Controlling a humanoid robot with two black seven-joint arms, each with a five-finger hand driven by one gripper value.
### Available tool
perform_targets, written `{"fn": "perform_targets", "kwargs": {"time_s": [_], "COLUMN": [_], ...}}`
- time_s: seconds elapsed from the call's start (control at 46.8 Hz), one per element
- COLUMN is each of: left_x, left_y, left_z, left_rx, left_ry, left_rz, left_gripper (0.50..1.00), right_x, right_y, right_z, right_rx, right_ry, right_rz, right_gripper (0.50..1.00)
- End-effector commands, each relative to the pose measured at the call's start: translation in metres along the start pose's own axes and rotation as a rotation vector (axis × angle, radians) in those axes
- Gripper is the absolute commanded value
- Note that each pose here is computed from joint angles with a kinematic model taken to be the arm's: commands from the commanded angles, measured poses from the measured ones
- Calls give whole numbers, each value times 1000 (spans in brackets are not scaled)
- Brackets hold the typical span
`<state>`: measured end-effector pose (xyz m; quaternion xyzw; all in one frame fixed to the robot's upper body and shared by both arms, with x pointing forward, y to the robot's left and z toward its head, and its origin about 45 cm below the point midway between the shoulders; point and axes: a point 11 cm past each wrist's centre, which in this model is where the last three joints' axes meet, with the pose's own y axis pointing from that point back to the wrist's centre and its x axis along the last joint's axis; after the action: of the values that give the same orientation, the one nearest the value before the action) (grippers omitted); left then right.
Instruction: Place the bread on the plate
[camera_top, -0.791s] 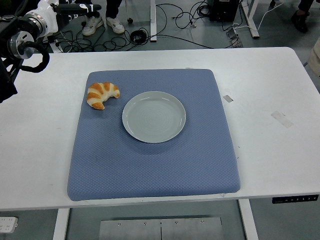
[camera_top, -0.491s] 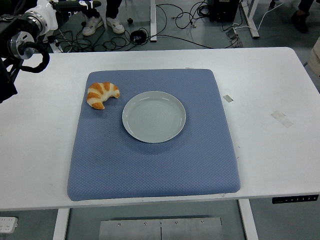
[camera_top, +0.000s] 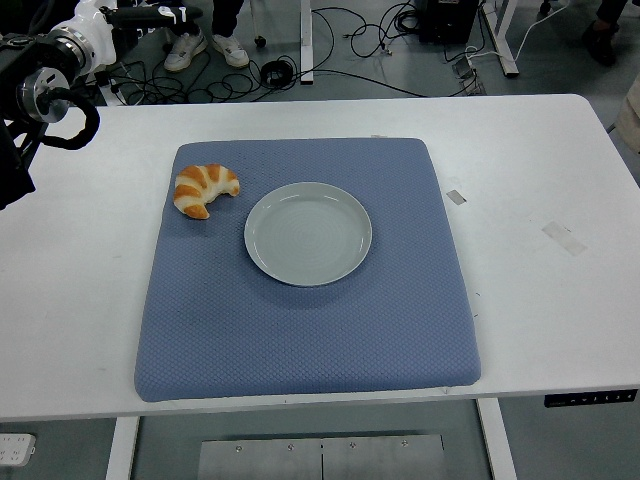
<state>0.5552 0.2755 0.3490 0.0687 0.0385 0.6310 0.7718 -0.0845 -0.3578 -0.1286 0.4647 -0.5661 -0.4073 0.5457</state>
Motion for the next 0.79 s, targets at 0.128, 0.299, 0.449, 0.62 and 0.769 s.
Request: {"fn": "perform_targets", "kwargs": {"time_s": [0.128, 0.299, 0.449, 0.62, 0.769], "left_x": [1, 1, 0, 1, 2], "left_y": [0, 0, 0, 0, 1], "left_z": [0, -3, -4, -4, -7], "left_rx": [1, 5, 6, 6, 12], "left_ry": [-2, 0, -1, -1, 0], "left_rz": [2, 3, 0, 1, 3], "left_gripper": [966, 966, 966, 966, 966], "right_x": [0, 0, 0, 0, 0], "right_y": [0, 0, 0, 0, 0], "right_z": [0, 0, 0, 0, 0], "right_rx": [0, 0, 0, 0, 0], "right_ry": [0, 0, 0, 0, 0], "right_rz": [0, 0, 0, 0, 0], "right_gripper": [1000, 1000, 1000, 1000, 1000]}}
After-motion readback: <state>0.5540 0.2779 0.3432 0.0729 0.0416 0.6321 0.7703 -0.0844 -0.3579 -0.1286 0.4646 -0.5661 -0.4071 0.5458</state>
